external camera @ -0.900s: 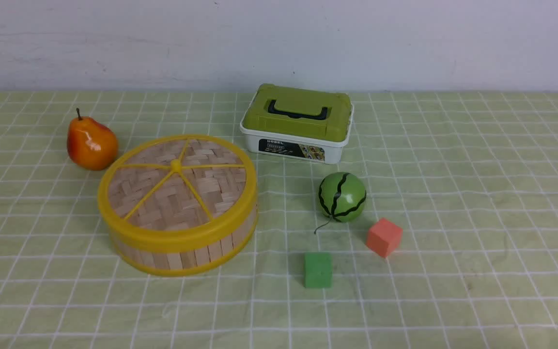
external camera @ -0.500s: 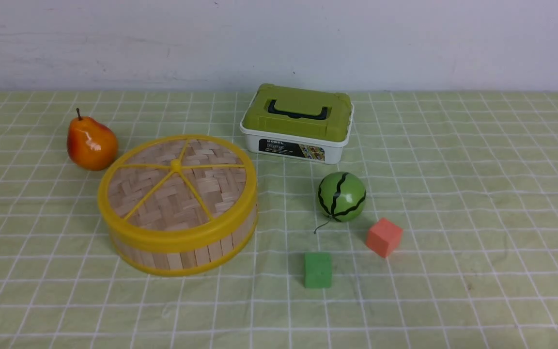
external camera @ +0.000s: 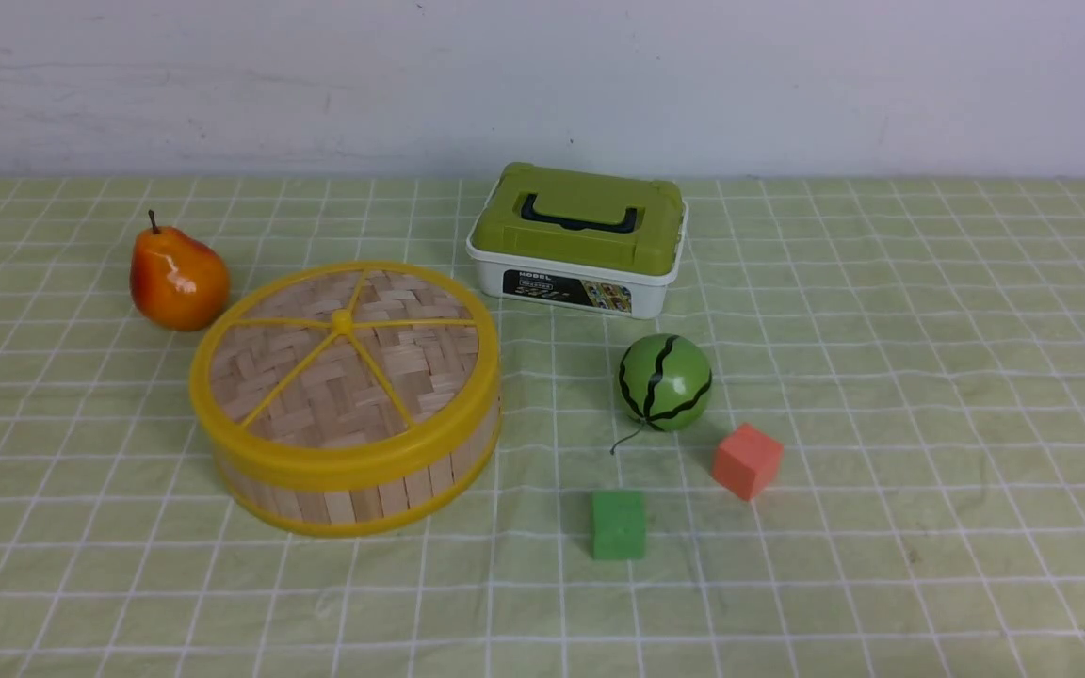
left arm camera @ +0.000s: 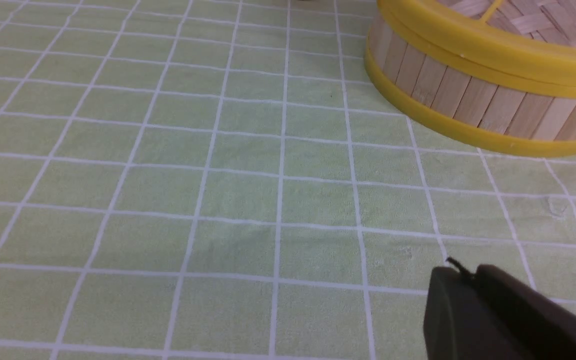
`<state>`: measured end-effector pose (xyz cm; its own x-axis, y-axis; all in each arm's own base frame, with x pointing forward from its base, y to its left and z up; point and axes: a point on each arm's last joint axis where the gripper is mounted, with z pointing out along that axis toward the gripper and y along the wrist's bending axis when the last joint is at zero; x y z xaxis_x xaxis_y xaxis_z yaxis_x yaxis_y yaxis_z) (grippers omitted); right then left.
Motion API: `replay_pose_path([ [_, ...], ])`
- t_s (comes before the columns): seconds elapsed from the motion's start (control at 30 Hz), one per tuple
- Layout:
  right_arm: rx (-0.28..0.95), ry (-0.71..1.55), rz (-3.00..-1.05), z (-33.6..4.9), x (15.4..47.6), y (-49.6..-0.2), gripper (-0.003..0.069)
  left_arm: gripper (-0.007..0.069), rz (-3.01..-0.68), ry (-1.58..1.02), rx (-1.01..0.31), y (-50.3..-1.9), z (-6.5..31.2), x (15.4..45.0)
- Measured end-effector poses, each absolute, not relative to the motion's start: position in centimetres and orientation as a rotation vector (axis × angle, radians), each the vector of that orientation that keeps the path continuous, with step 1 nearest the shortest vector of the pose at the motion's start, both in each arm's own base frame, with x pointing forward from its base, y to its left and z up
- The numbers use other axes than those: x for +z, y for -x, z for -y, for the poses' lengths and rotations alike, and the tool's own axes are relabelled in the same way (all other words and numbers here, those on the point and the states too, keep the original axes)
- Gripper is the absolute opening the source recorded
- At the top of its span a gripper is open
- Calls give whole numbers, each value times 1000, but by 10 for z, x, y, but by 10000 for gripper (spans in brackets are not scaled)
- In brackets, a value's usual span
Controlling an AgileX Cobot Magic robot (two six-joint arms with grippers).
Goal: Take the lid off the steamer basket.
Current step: Use the left arm to lift the lid of the steamer
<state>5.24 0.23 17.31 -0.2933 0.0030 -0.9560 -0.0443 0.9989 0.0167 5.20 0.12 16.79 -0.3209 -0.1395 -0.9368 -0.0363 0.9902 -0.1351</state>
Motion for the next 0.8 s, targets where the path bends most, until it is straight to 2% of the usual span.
replay_pose_path([
  [0.27,46,30,-1868,-2,173,-52,226,55,-1897,127,-104,-52,-1,168],
  [0.37,46,30,-1868,-2,173,-52,197,57,-1897,127,-104,-52,-1,168],
  [0.43,46,30,-1868,-2,173,-52,122,58,-1897,127,-104,-52,-1,168],
  [0.47,46,30,-1868,-2,173,-52,61,58,-1897,127,-104,-52,-1,168],
  [0.53,46,30,-1868,-2,173,-52,5,58,-1897,127,-104,-52,-1,168],
  [0.8,45,31,-1868,-2,173,-52,-25,64,-1897,127,-104,-52,-1,168],
])
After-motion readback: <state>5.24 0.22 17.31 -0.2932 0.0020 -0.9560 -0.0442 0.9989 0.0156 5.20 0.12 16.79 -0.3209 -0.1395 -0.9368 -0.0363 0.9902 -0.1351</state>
